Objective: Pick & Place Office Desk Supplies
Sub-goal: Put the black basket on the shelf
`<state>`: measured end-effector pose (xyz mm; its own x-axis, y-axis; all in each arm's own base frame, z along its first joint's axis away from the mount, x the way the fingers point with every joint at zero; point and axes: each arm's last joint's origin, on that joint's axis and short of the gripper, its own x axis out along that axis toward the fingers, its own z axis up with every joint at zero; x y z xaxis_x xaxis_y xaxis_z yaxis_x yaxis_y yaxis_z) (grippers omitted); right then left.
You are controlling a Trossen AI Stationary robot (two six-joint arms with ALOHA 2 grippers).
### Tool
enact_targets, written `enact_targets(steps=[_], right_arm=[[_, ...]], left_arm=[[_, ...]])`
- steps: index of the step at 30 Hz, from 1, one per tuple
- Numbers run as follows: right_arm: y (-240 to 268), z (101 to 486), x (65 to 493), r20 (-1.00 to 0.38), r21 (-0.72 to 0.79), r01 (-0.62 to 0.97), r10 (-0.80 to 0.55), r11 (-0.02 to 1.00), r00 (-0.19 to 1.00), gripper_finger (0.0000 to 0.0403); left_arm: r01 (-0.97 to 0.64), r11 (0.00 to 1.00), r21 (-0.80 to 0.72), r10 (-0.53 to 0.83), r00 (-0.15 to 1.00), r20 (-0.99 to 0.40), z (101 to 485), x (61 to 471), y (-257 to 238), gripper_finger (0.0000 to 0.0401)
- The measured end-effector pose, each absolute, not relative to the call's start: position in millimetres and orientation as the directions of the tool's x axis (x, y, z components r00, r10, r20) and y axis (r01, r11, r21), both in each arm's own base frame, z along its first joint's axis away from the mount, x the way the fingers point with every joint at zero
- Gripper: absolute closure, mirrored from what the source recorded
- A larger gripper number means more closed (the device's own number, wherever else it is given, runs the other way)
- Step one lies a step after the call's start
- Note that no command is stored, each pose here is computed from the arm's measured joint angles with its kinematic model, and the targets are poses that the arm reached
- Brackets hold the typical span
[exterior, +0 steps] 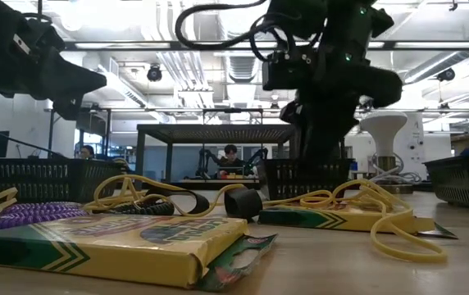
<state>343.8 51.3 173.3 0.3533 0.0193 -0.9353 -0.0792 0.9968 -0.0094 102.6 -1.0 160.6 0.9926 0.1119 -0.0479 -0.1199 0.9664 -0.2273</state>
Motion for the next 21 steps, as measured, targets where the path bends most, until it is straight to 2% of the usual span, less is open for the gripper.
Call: enact_targets(steps=[2, 6, 11, 16, 21], right_arm=[[53, 181, 344, -0.929, -0.014, -0.09, 0.02, 0.996, 0.369, 0.0384], [60, 213, 346, -0.898, -0.01, -0.117, 0.042, 0.993, 0.437, 0.0388], [60, 281, 347, -0.794, -0.077, -0.17, 0.043, 0.982, 0.606, 0.0389], [32, 338, 343, -0.669, -0.236, -0.093, -0.092, 0.967, 0.737, 0.039], [-28, 345, 342, -0.671, -0.282, 0.043, -0.229, 0.958, 0.705, 0.039]], left_arm=[[-0.125, 0.963, -0.24, 0.12, 0.992, -0.039, 162, 103, -1, 0.0378], [-0.119, 0.957, -0.264, 0.119, 0.993, -0.016, 164, 103, -1, 0.0378], [-0.119, 0.958, -0.261, 0.119, 0.993, -0.014, 164, 103, -1, 0.0378], [-0.117, 0.959, -0.259, 0.119, 0.993, -0.009, 165, 103, -1, 0.0378], [-0.132, 0.964, -0.231, 0.134, 0.991, -0.009, 165, 103, 0, 0.0378]])
